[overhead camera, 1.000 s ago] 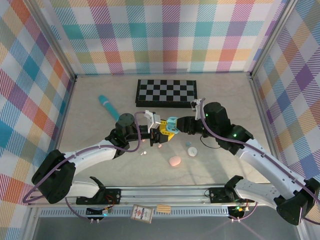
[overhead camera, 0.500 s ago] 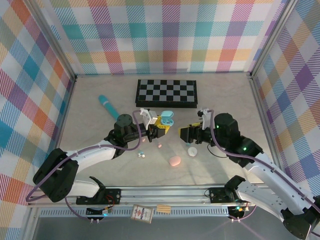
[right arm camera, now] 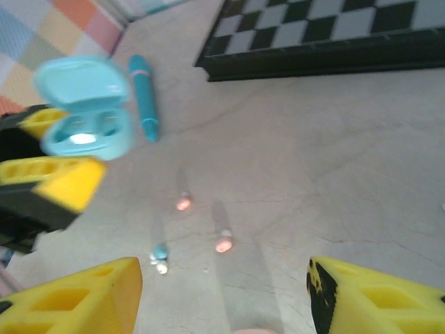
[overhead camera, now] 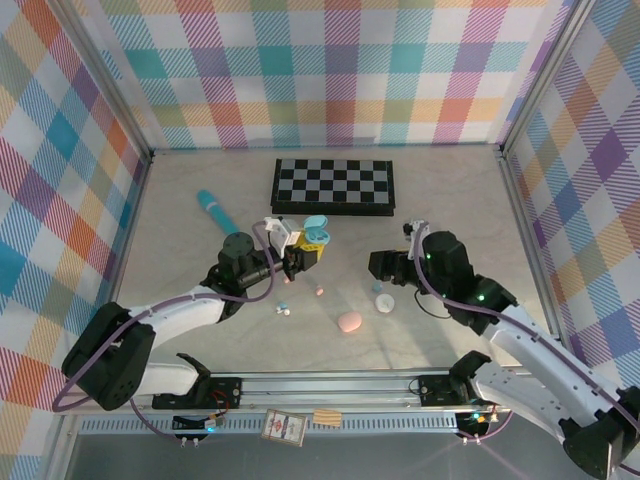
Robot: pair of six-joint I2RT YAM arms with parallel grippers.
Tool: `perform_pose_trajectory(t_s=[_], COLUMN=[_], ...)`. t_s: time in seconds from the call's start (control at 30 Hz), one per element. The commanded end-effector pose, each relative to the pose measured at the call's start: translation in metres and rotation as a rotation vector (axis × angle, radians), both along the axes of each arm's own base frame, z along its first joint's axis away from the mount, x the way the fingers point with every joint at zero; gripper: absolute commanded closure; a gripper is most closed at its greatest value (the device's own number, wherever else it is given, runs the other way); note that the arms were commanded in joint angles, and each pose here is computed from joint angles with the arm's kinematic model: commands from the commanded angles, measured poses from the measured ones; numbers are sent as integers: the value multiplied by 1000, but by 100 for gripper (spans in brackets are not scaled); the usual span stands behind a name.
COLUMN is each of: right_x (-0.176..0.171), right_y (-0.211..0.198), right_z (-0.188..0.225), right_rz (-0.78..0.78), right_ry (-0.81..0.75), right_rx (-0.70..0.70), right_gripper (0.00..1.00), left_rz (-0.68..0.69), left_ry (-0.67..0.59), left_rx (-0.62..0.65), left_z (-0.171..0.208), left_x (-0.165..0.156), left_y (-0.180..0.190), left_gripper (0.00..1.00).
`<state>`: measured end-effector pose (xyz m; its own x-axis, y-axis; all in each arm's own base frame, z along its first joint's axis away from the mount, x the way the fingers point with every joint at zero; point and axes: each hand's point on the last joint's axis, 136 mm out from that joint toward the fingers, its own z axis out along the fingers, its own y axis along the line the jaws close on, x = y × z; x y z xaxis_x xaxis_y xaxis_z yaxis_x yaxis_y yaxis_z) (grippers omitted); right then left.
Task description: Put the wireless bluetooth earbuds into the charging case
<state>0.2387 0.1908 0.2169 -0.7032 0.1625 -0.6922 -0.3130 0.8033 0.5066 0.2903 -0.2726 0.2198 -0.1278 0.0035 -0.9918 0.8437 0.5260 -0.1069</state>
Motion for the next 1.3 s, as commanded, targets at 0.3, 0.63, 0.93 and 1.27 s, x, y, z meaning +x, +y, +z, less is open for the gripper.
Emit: perform_pose_trajectory(t_s=[0.3,0.63,0.93,1.27], right_x=[11,25,21,25], right_y=[-6,-28,-20,0], right_z=[-103,-144,-167,-190], right_rz=[-33,167,343,417], right_ry=[550,526,524,546], right_rx=[-81,-605,-917,-978], right_gripper=[40,44,48,59], left_rz=[-38,93,224,282], left_ry=[-97,-54,-59,-73], left_rx=[-57,-87,-77,-50], left_z=[29,25,31,35], left_x=[-15,-4,0,-6], left_y=[6,33,68,86], left_gripper=[72,73,73,72])
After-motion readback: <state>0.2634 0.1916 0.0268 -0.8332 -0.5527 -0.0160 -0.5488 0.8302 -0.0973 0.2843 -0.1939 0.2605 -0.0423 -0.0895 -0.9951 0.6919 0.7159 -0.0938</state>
